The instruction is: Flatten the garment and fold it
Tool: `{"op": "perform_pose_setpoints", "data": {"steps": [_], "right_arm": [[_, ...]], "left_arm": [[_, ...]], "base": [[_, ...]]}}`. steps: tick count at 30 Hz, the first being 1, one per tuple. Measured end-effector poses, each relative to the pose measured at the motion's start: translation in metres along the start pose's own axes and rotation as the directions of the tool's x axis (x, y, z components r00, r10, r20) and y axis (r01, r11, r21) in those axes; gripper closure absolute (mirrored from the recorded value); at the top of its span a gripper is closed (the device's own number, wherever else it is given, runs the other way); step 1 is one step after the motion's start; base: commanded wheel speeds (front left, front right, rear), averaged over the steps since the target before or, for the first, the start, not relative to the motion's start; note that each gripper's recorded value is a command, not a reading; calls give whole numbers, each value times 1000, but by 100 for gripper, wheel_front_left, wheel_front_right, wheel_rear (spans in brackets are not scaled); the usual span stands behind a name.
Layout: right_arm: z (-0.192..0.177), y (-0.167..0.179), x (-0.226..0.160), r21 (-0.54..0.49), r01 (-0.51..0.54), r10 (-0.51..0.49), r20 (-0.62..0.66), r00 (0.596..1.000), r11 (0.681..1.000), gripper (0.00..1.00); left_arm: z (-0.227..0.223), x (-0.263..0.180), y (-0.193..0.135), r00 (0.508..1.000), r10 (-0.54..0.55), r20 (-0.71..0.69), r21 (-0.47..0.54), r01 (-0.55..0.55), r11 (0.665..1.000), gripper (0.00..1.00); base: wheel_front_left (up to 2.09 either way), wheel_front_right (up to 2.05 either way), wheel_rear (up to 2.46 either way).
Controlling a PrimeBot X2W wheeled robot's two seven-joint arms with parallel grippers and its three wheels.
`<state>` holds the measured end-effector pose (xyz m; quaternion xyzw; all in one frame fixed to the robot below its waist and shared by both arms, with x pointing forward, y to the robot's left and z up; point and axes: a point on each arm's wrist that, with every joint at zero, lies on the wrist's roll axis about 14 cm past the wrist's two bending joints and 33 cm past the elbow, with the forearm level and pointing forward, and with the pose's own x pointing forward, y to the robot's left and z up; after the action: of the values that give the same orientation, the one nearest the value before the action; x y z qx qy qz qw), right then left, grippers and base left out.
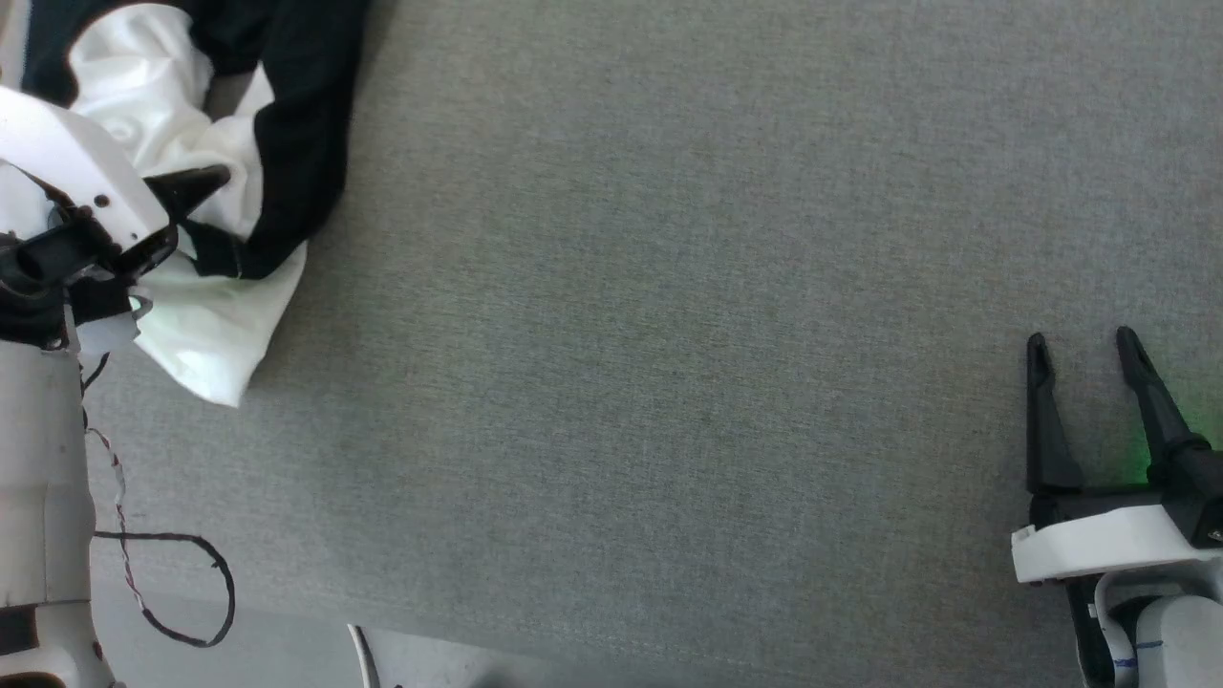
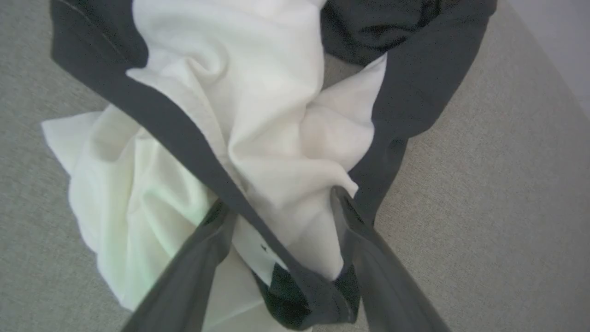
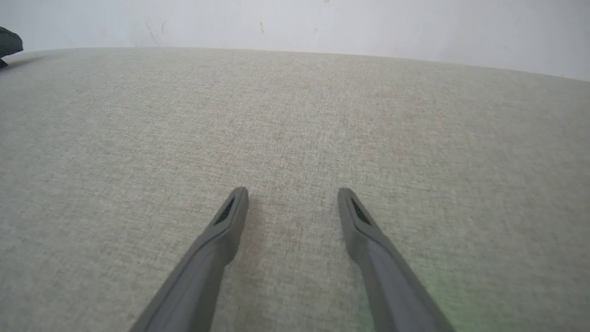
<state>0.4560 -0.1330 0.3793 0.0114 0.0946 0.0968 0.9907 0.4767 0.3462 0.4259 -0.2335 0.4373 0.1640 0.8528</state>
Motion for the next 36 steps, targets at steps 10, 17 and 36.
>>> {"op": "perform_pose_setpoints", "data": {"steps": [10,17,36], "right_arm": [[-4,-19,0,-22,50,-50,-1,999,999,0],[-1,-21,-1,-23,56,-56,2,998,998,0],[39,-10,-20,54,42,-46,81,996,998,0]], "left_arm": [[-20,33,1,997,45,-66,14,-44,999,100],[-12,34,-1,1000,10,-12,38,-10,999,100],[97,-85,-51,861,-249,444,283,129,950,100]], "base": [[0,0,0],[0,0,0],[0,0,0]]}}
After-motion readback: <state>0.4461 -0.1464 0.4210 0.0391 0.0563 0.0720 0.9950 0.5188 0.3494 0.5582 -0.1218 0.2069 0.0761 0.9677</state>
